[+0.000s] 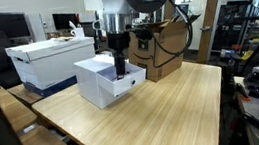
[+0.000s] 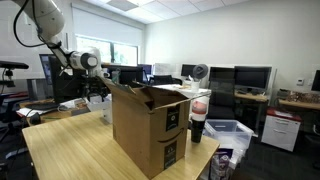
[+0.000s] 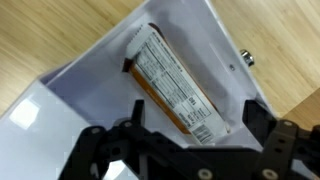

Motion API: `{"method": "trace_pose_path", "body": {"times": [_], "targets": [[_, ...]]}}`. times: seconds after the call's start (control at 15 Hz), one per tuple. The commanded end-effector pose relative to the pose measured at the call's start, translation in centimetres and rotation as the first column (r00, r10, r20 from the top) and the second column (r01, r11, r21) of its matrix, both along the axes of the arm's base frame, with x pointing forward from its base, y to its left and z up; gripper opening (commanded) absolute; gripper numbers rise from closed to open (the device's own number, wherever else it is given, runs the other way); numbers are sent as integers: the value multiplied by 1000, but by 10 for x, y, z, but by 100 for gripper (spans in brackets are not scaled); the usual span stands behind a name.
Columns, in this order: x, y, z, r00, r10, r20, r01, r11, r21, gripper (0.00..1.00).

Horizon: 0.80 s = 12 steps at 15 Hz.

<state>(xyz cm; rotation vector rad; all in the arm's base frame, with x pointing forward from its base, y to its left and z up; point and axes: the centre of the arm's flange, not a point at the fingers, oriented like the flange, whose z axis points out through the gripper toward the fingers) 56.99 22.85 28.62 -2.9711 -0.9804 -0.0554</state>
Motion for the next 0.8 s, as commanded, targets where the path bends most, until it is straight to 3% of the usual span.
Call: {"method": "trace_pose_path", "body": {"times": [0.0,0.47,0.53,0.6,0.73], "targets": [[-5,-3,3,997,-71,-8,72,997,29,100],[-6,-3,-7,993,-118,-11,119,992,45,100],[-4,-3,-7,992,-125,-9,125,991,48,92],[-4,-4,-7,992,-127,-8,127,991,48,74],[-3,-3,-7,992,-129,-3,129,990,50,71]]}}
